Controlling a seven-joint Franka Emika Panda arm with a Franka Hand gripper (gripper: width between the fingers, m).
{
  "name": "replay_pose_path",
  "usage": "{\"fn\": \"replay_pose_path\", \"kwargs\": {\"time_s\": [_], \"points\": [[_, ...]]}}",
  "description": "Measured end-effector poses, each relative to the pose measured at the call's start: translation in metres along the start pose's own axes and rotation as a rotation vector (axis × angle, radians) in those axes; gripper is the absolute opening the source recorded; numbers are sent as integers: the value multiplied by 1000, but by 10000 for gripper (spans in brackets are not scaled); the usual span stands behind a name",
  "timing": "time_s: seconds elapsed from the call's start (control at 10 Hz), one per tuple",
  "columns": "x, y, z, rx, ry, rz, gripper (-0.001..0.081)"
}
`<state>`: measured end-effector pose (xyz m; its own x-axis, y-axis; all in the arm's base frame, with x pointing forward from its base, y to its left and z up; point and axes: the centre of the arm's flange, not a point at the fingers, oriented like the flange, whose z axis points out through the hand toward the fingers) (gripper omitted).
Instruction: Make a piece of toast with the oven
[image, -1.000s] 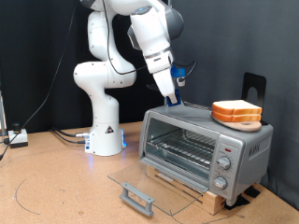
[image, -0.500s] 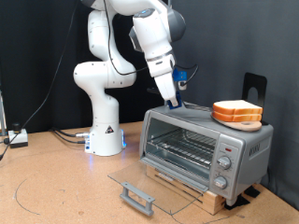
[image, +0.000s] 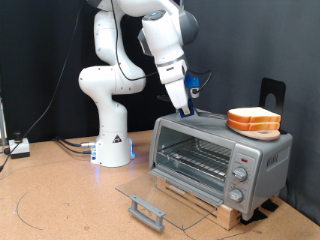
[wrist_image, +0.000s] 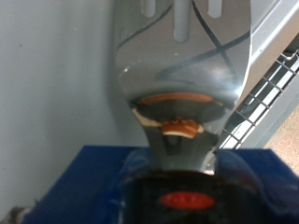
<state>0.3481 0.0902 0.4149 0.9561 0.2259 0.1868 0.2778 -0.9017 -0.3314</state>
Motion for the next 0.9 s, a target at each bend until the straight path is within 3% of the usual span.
{"fn": "replay_pose_path", "kwargs": {"time_s": [0.6,0.9], "points": [[-1,6,-9,14,17,1,425],[-3,7,-10,30,-11,2,425]]}}
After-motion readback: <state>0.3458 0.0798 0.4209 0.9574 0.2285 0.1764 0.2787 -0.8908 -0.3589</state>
